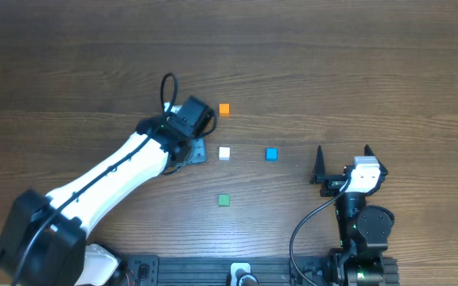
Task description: Stack Cubes
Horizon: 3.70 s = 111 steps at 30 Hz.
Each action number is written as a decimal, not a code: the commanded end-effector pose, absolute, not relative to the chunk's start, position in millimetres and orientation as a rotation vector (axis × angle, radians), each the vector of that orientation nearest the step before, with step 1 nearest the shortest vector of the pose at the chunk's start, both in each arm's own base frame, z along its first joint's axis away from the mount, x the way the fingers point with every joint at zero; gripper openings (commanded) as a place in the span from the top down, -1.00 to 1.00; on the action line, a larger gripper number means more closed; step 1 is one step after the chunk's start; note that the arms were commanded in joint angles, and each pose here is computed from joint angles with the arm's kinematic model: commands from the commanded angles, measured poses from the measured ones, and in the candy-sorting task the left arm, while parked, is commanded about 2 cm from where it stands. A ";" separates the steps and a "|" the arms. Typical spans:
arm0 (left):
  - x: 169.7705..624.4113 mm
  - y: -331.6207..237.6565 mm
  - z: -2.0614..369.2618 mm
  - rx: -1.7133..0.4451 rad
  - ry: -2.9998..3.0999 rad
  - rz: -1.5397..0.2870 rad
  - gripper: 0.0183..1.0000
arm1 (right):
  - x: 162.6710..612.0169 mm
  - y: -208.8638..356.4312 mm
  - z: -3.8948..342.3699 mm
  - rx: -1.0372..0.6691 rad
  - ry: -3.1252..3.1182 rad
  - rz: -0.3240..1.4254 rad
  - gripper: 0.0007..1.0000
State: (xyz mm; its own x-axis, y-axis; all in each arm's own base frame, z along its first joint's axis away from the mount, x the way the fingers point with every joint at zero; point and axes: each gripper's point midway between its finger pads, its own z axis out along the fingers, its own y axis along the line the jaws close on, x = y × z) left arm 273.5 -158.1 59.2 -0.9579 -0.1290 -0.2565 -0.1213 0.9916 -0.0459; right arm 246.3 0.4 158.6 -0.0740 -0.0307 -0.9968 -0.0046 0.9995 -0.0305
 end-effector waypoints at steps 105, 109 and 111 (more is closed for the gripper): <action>287.9 -255.1 25.9 -0.113 2.913 0.037 0.20 | 246.3 0.5 156.9 -0.032 1.644 -0.022 -0.98; 291.9 -252.4 29.8 -0.122 2.890 0.049 -0.03 | 246.3 0.5 156.7 -0.032 1.644 -0.022 -0.99; 298.0 -252.3 38.0 -0.145 2.869 0.029 -0.08 | 246.3 0.5 156.9 -0.032 1.644 -0.022 -0.99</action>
